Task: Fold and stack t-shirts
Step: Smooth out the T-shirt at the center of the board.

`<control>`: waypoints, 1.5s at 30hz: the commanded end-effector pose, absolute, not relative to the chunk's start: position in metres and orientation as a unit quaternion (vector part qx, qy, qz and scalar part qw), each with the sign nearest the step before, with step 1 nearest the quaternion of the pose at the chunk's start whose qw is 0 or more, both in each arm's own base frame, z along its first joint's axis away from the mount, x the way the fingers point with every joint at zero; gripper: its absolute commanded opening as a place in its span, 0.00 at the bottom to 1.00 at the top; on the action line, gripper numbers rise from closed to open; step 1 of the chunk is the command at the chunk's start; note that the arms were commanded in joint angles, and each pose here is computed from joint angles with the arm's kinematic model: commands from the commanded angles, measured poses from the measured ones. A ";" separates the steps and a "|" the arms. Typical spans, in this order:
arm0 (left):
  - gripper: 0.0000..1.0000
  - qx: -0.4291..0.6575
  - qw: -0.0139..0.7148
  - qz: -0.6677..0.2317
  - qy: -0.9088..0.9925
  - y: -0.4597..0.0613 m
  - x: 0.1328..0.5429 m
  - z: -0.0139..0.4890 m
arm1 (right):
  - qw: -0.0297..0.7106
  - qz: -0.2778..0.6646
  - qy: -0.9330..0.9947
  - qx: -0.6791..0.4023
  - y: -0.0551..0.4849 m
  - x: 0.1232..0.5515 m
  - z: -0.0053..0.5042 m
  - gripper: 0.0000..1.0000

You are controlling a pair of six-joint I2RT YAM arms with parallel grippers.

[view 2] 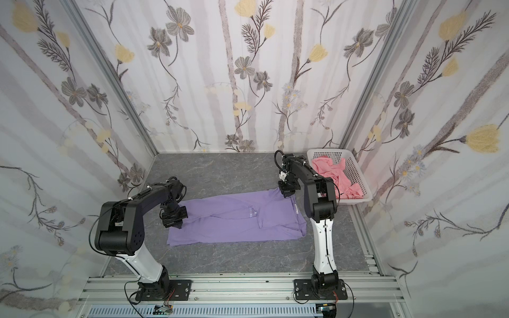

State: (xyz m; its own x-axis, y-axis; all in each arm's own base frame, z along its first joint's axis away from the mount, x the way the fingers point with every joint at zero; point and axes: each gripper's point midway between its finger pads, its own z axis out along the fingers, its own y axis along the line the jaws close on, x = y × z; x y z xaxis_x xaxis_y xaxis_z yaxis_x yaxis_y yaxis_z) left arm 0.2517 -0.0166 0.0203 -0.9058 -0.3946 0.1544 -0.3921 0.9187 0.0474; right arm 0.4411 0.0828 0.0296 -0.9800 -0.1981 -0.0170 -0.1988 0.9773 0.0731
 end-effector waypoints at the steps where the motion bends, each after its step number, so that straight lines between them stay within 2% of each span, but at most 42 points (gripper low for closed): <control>1: 0.00 0.194 0.081 0.011 -0.978 -0.022 0.253 0.013 | 0.014 0.012 0.995 -0.099 0.074 0.444 0.046 0.15; 3: 0.00 0.195 0.077 0.035 -0.977 -0.030 0.256 0.011 | 0.019 0.023 0.995 -0.092 0.078 0.447 0.052 0.27; 7: 0.00 0.192 0.034 0.117 -0.974 -0.056 0.282 0.031 | 0.021 0.057 0.995 -0.080 0.089 0.443 0.060 0.36; 8: 0.11 0.189 0.018 0.133 -0.973 -0.060 0.290 0.040 | 0.020 0.059 0.995 -0.079 0.090 0.442 0.060 0.36; 9: 0.29 0.188 -0.002 0.145 -0.971 -0.063 0.299 0.050 | 0.020 0.061 0.995 -0.079 0.090 0.440 0.062 0.37; 10: 0.39 0.185 -0.022 0.157 -0.970 -0.066 0.307 0.061 | 0.020 0.059 0.995 -0.079 0.089 0.438 0.063 0.37; 12: 0.39 0.180 -0.057 0.164 -0.968 -0.066 0.318 0.079 | 0.018 0.050 0.995 -0.080 0.085 0.435 0.064 0.37; 15: 0.33 0.176 -0.070 0.153 -0.970 -0.062 0.321 0.086 | 0.015 0.036 0.996 -0.082 0.079 0.426 0.066 0.37; 18: 0.33 0.172 -0.043 0.142 -0.974 -0.060 0.314 0.068 | 0.012 0.024 0.996 -0.082 0.074 0.419 0.067 0.37; 20: 0.38 0.171 -0.020 0.140 -0.975 -0.061 0.308 0.052 | 0.011 0.016 0.996 -0.082 0.070 0.416 0.069 0.37; 22: 0.39 0.176 -0.002 0.134 -0.975 -0.060 0.303 0.037 | 0.012 0.013 0.997 -0.081 0.067 0.414 0.070 0.37; 30: 0.46 0.171 0.026 0.124 -0.977 -0.059 0.298 0.013 | 0.001 0.012 0.997 -0.074 0.061 0.408 0.066 0.37; 31: 0.44 0.169 0.029 0.125 -0.977 -0.059 0.298 0.013 | -0.001 0.013 0.997 -0.074 0.061 0.407 0.064 0.37; 34: 0.27 0.164 0.032 0.125 -0.978 -0.059 0.302 0.013 | -0.006 0.017 0.997 -0.074 0.063 0.407 0.059 0.36; 36: 0.25 0.161 0.033 0.124 -0.979 -0.060 0.303 0.013 | -0.011 0.020 0.997 -0.073 0.063 0.406 0.055 0.36; 39: 0.15 0.158 0.037 0.126 -0.979 -0.060 0.304 0.012 | -0.013 0.027 0.997 -0.072 0.066 0.405 0.051 0.35; 41: 0.06 0.158 0.038 0.126 -0.979 -0.060 0.304 0.012 | -0.017 0.030 0.997 -0.072 0.067 0.403 0.048 0.28; 45: 0.00 0.155 0.043 0.125 -0.979 -0.060 0.302 0.012 | -0.023 0.024 0.997 -0.075 0.065 0.400 0.043 0.09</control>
State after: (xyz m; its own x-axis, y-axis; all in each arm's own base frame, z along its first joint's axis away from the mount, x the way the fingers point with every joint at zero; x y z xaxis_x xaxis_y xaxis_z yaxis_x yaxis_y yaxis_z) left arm 0.3037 -0.0623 0.0149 -0.9436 -0.3083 0.1205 -0.3292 0.9118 -0.2453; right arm 0.4028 0.0637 0.0451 -0.9885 -0.1481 0.0314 -0.1466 0.9881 0.0463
